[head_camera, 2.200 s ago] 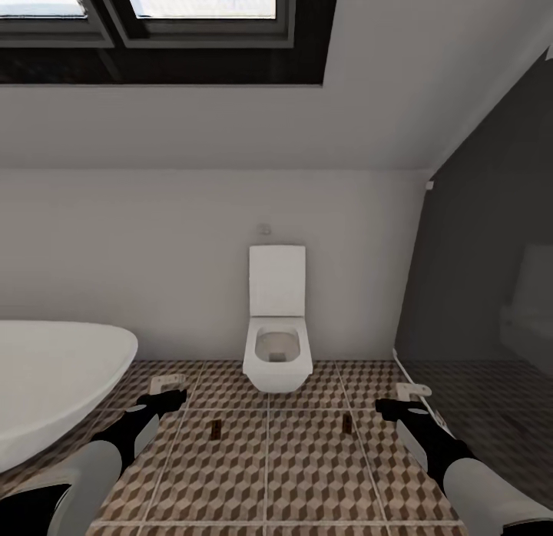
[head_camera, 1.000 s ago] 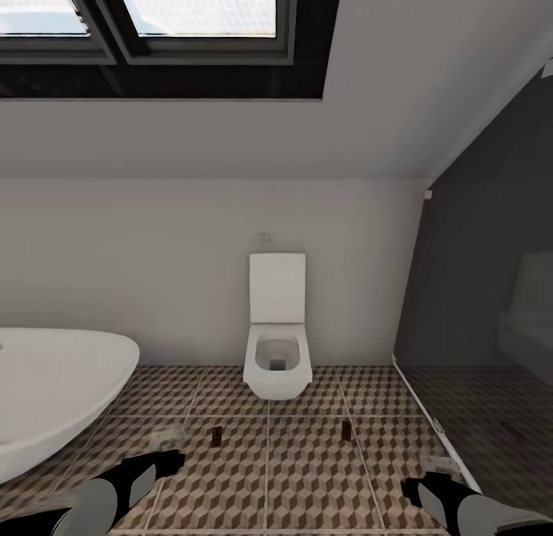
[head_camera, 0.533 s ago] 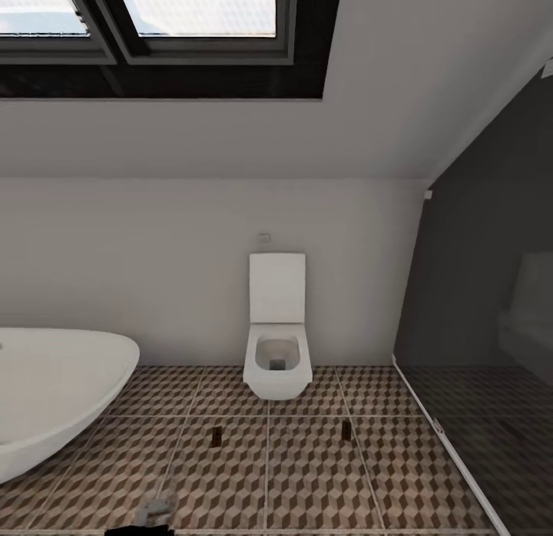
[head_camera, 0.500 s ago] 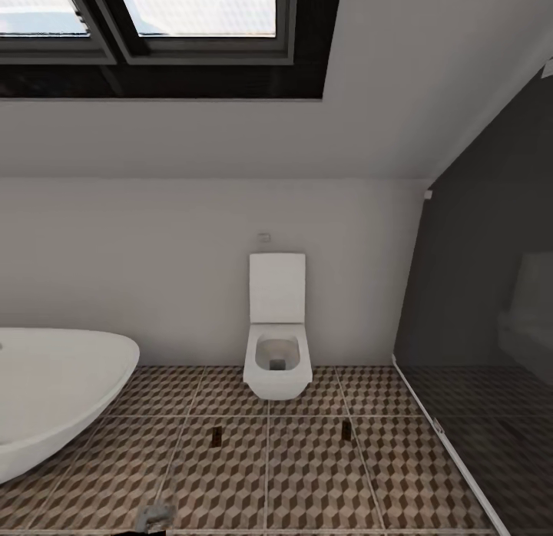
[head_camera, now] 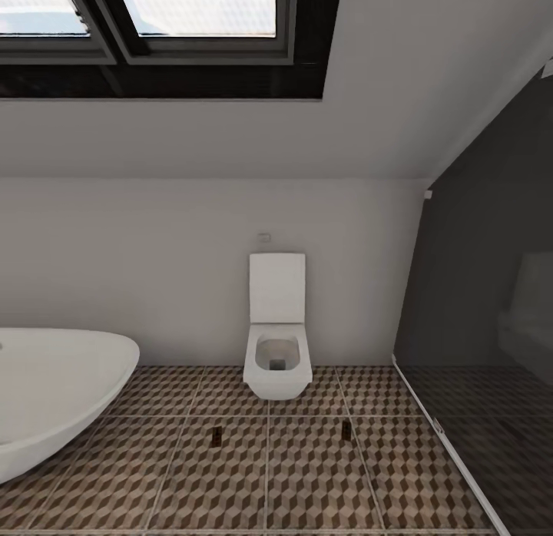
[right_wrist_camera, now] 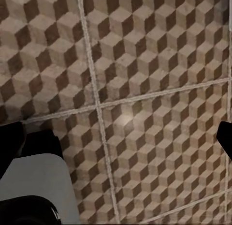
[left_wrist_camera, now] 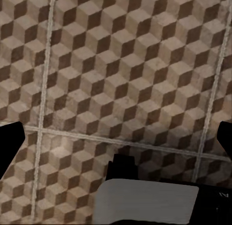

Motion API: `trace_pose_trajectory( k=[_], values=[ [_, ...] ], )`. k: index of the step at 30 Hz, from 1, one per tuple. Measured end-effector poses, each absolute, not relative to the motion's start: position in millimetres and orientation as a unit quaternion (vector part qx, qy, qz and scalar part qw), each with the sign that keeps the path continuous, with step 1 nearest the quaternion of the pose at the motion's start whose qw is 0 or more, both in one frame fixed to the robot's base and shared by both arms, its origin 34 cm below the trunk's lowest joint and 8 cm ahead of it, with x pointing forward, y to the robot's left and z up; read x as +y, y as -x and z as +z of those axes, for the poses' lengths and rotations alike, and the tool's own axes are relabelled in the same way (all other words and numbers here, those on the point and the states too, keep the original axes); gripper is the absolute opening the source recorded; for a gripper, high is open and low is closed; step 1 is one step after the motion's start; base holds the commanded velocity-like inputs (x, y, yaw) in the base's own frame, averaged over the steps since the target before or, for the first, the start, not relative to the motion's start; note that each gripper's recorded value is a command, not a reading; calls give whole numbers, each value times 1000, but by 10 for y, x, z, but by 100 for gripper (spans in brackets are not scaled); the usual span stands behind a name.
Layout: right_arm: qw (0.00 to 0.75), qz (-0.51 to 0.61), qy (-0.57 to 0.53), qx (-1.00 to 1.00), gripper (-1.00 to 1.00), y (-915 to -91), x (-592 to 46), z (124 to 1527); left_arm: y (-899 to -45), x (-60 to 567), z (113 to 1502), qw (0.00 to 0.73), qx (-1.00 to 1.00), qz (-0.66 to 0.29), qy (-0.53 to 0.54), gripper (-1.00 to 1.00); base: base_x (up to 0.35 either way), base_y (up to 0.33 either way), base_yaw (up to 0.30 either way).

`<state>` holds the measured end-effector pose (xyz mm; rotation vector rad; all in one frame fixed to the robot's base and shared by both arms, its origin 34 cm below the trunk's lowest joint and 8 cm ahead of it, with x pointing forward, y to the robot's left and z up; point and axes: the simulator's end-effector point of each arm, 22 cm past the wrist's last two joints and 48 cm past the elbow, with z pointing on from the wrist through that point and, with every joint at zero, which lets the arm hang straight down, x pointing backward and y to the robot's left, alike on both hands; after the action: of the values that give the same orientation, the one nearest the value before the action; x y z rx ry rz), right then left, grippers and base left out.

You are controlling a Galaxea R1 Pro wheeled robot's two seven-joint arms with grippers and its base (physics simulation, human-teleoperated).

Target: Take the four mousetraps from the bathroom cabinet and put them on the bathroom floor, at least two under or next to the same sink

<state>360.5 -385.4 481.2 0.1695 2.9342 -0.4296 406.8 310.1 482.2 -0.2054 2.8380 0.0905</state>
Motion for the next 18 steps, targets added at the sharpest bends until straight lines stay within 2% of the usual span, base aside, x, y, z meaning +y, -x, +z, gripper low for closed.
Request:
trace_pose_trajectory(
  k=[18],
  values=[
    [71,-124,-49,989,100,-3270,-3513,4658,-3601,3071,4664,116,990,32,70,100,0,0,0]
  ],
)
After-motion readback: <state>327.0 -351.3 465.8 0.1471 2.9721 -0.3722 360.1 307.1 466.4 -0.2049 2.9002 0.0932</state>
